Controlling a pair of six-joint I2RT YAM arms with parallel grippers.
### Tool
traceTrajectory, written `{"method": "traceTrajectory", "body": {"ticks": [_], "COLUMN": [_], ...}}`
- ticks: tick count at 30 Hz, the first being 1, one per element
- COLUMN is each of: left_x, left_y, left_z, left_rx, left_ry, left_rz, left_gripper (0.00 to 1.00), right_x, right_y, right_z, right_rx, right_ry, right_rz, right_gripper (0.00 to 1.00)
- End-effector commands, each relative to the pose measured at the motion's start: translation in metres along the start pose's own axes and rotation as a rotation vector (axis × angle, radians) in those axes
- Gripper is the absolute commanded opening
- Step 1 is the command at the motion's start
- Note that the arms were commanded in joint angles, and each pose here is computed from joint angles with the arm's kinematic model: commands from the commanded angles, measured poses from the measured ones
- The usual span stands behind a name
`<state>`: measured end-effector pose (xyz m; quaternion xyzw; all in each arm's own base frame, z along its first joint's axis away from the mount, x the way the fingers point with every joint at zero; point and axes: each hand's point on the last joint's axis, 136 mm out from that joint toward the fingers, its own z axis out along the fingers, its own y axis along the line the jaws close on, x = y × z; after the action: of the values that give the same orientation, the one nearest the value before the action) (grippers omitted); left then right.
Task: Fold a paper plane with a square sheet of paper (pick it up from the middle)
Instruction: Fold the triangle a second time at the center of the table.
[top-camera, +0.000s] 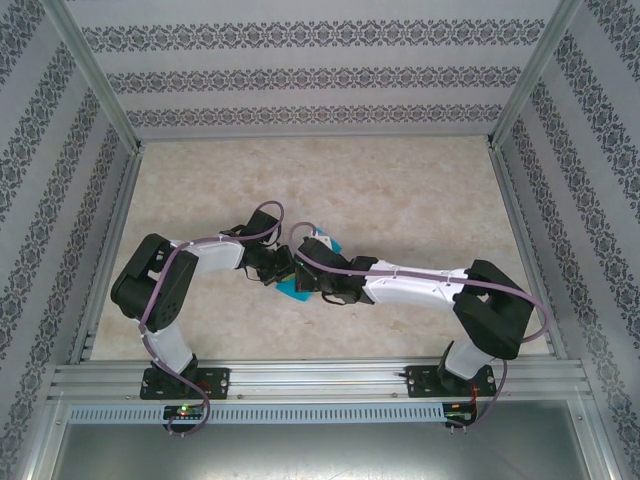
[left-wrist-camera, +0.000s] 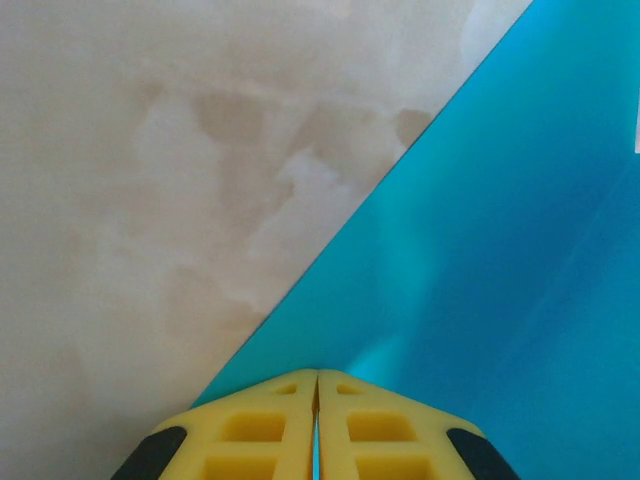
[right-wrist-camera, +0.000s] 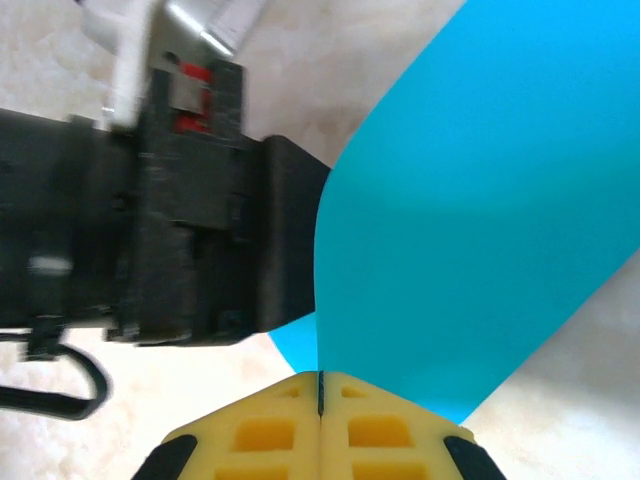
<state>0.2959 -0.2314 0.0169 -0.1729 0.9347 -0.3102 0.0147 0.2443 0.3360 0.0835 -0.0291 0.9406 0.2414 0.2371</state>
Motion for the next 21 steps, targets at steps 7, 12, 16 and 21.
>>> {"method": "traceTrajectory", "body": {"ticks": [7, 12, 16, 21], "left_x": [0.002, 0.001, 0.000, 0.000], "left_y": [0.020, 0.020, 0.021, 0.021], "left_z": [0.008, 0.006, 0.005, 0.005], "left_rx": [-0.095, -0.101, -0.106, -0.112], "left_ry": [-0.003, -0.007, -0.014, -0.014], "left_rz": [-0.009, -0.003, -0.001, 0.003], "left_gripper": [0.11, 0.11, 0.11, 0.11], "right_x": [0.012, 0.013, 0.012, 0.008], "right_y": [-0.012, -0.021, -0.030, -0.029], "right_z": [0.013, 0.020, 0.024, 0.032], "right_rx": [-0.114, -0.142, -0.160, -0.214], "right_ry": [0.127, 0.177, 0.193, 0.204], "right_rz": [0.007, -0.003, 0.027, 0.034], "right_gripper": [0.00, 0.00, 0.00, 0.00]}}
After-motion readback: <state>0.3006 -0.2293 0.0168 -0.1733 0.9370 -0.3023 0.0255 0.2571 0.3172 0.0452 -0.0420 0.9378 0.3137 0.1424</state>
